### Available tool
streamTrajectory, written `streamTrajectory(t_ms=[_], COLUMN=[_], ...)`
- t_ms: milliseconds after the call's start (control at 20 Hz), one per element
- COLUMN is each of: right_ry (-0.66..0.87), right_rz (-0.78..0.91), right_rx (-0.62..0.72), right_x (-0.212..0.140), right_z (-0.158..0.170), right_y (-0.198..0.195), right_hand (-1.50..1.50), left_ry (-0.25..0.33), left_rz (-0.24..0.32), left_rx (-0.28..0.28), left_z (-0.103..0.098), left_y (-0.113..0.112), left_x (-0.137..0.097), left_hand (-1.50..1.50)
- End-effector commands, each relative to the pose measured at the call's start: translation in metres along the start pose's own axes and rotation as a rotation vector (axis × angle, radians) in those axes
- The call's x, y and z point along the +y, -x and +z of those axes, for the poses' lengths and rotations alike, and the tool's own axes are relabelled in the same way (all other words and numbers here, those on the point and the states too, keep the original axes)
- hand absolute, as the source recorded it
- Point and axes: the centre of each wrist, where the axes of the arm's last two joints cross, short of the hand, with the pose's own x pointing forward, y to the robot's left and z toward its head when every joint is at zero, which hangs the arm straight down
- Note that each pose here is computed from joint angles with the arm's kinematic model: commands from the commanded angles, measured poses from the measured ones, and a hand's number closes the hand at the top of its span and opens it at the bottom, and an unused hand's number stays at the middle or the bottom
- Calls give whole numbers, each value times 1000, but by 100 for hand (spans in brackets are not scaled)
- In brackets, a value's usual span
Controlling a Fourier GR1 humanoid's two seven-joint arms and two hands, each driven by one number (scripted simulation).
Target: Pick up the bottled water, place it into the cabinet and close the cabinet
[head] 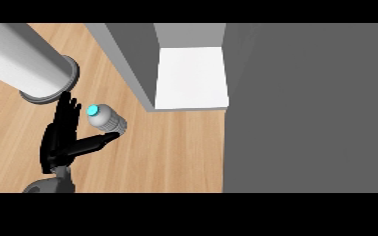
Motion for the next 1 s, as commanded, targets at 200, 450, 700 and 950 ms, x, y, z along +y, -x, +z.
streamTrajectory(t_ms=[200,450,700,950], right_ry=[-54,-40,-68,-65], right_rz=[-71,-66,-54,-55], right_rx=[-77,-77,-53,-69], right_x=[23,18,27,20], right_z=[11,18,19,18], right_y=[-41,-41,-51,-44], right_hand=[-150,-150,-150,-150], left_ry=[-28,-38,-31,50], left_rz=[0,24,136,214], left_rx=[46,51,30,19], left_z=[-10,0,-3,0], left_y=[44,72,89,106], left_x=[-1,0,1,3], left_hand=[-150,-150,-150,-150])
